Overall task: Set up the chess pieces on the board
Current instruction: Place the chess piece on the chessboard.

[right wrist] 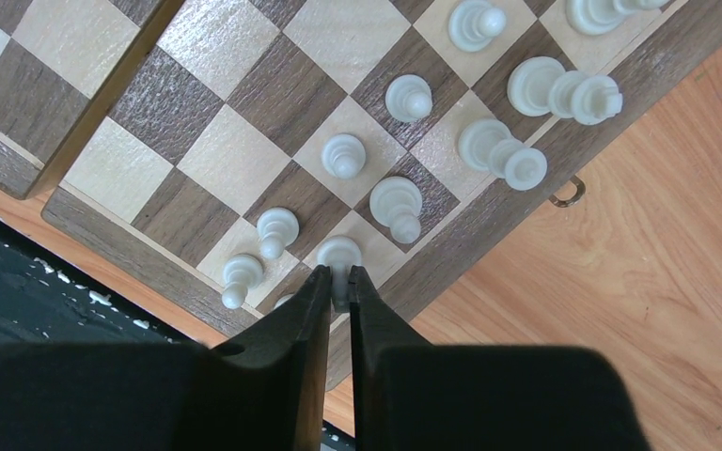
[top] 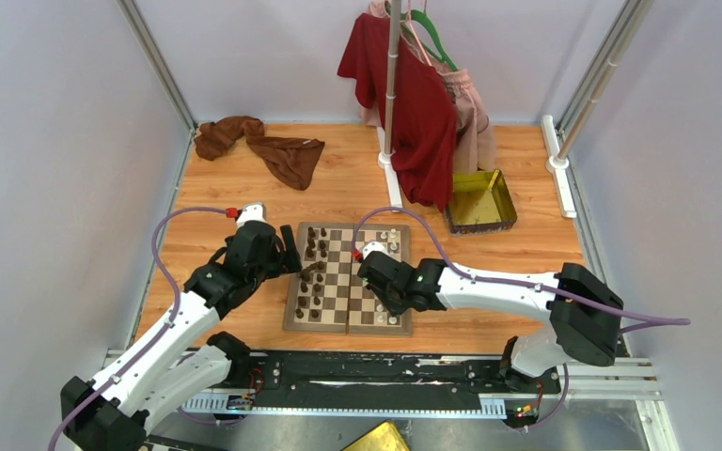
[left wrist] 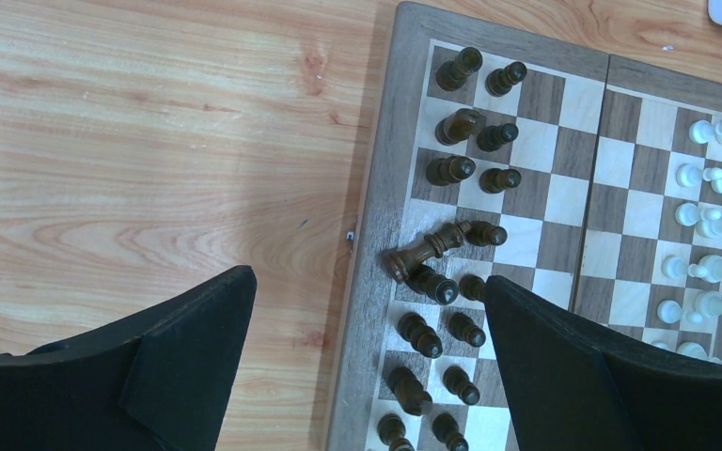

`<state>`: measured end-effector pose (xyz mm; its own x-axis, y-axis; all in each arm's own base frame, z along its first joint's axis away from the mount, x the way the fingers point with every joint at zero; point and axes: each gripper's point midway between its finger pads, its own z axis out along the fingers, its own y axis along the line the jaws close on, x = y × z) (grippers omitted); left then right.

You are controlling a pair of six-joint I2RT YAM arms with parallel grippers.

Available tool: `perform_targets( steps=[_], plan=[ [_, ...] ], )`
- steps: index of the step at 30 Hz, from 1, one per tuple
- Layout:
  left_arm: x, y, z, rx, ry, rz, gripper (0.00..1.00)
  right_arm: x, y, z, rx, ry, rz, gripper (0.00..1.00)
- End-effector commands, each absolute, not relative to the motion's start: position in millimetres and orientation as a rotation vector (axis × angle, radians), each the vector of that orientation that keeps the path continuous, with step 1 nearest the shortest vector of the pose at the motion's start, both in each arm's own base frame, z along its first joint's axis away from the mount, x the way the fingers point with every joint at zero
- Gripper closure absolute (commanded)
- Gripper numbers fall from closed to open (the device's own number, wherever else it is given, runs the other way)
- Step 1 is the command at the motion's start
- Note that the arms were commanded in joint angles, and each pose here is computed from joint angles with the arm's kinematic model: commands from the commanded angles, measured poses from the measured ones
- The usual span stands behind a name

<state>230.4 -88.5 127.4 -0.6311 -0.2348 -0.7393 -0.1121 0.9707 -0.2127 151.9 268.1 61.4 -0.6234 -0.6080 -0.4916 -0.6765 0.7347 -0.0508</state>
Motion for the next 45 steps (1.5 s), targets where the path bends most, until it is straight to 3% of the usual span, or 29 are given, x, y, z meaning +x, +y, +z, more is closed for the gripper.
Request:
perform_targets(
  steps=[1, 13, 39, 45],
  plan=[
    [233, -88, 130, -0.244, 2.247, -0.186, 0.00, 142, 258, 51, -1.009, 2.482, 0.148, 0.83],
    [232, -89, 131, -0.253, 2.240, -0.198, 0.00, 144, 258, 59, -1.009, 2.467, 0.149, 0.74],
    [233, -89, 129, -0.260, 2.240, -0.196, 0.00, 149, 266, 122, -0.973, 2.375, 0.209, 0.73],
    [238, -87, 131, -0.262, 2.237, -0.170, 0.00, 184, 244, 157, -0.828, 2.262, 0.027, 0.56]
  ],
)
